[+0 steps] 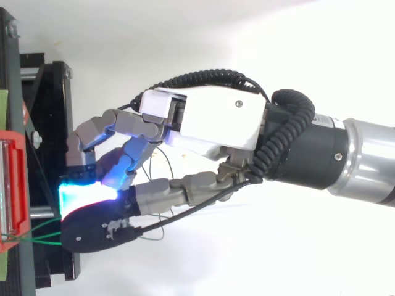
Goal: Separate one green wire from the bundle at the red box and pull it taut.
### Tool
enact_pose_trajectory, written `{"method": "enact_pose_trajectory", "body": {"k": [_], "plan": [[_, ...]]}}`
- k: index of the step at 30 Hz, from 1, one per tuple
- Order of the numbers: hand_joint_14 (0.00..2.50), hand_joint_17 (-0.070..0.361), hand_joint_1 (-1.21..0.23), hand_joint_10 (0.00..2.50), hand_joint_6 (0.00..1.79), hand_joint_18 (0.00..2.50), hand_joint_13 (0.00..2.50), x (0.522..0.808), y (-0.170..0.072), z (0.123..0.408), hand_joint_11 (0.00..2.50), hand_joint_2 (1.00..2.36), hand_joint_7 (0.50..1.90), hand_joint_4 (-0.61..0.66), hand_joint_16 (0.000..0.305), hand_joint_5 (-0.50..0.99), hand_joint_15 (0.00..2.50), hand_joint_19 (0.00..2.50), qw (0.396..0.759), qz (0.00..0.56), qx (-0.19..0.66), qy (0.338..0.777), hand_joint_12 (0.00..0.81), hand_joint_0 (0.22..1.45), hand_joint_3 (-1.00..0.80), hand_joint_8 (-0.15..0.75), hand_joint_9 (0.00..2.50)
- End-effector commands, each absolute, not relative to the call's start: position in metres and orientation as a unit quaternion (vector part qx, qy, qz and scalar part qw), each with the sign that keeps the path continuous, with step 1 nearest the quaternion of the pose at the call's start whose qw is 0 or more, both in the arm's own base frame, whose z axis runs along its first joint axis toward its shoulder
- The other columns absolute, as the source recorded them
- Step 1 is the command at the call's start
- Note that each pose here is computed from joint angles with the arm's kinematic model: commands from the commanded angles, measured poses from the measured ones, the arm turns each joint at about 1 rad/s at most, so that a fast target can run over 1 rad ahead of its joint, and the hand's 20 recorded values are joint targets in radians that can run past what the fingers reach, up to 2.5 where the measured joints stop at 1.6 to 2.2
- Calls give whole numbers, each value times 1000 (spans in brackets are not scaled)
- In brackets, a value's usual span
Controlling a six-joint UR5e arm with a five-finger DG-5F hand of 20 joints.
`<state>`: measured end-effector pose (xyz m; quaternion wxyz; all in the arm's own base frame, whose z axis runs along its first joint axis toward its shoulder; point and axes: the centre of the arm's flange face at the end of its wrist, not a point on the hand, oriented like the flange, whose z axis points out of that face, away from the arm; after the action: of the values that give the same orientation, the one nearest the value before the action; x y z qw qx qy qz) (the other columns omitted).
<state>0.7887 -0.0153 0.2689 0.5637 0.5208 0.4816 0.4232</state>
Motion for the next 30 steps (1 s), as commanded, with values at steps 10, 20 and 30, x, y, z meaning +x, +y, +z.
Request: {"method": "enact_pose_trajectory", "body": {"k": [10, 20, 30], "plan": [[10, 110, -714, 15, 906, 835, 776, 788, -15, 269, 908, 1017, 1131, 160, 49, -174, 315, 370, 562, 422, 524, 481, 342, 591, -128, 350, 1064], [11, 107, -565, 17, 855, 822, 774, 788, -14, 269, 877, 1005, 1106, 211, 47, -170, 321, 399, 560, 425, 532, 472, 337, 531, -445, 342, 1055], [11, 102, -712, 17, 895, 807, 767, 788, -14, 268, 891, 1021, 1167, 118, 45, -173, 309, 385, 561, 423, 533, 471, 327, 593, -124, 334, 1028]]}}
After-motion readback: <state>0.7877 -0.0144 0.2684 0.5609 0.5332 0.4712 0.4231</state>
